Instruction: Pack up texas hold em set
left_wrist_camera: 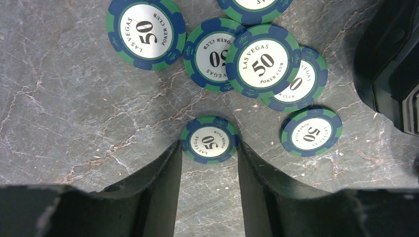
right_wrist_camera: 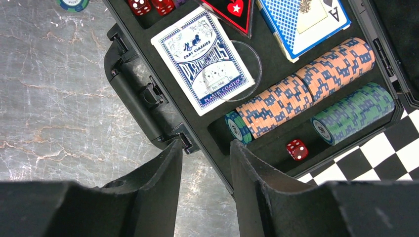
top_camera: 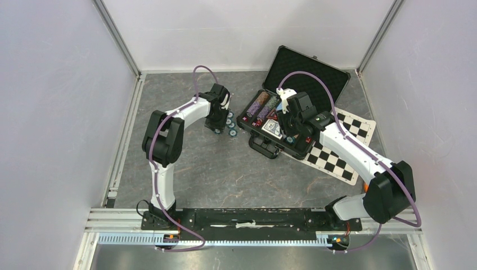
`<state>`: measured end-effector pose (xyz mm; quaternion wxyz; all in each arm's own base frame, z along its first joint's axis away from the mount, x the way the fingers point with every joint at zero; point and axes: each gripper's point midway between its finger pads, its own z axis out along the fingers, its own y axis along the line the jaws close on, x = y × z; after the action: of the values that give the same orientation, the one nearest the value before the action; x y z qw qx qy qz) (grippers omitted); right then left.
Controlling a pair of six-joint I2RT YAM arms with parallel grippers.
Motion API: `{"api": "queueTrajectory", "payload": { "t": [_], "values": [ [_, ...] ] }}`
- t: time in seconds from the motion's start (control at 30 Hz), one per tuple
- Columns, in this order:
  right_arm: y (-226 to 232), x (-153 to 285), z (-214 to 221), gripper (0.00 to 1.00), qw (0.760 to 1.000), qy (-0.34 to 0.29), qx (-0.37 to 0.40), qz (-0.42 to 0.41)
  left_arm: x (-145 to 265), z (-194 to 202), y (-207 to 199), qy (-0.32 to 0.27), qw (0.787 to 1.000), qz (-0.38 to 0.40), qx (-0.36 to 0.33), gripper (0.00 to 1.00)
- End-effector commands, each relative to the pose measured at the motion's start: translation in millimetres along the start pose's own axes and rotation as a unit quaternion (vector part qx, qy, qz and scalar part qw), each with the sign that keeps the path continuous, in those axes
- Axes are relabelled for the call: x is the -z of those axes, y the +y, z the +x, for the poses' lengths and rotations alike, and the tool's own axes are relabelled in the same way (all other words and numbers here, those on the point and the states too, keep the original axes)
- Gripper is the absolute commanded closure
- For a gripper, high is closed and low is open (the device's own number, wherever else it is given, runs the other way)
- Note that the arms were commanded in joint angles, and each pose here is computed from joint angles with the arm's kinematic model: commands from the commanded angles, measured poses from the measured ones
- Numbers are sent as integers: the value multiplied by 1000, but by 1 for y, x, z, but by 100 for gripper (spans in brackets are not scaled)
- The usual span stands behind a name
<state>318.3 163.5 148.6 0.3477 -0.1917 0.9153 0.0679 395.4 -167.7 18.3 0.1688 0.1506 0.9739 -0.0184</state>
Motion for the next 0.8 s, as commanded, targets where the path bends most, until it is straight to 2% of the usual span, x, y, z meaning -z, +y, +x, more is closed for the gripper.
{"api": "queueTrajectory", "payload": {
  "t": [0.0,0.1,0.23,0.4,0.63,0.77],
  "values": [
    [2,14,-26,54,999,-45,-9,-7,-10,-5,6,-2,1000,-13,-14,54],
    [4,14,-27,54,999,-46,-11,-12,-2,-13,5,-16,1000,-12,-14,60],
    [11,14,-36,54,998,-49,-18,-32,18,-22,2,-40,999,-2,-15,61],
    [33,12,-62,54,993,-52,-40,-96,52,-34,-10,-80,996,27,-20,61],
    [40,6,-93,55,967,-25,-168,-191,104,-43,-47,-153,981,115,-14,61],
    [47,6,-105,54,951,-20,-207,-229,131,-46,-82,-193,963,185,-36,61]
  ]
}}
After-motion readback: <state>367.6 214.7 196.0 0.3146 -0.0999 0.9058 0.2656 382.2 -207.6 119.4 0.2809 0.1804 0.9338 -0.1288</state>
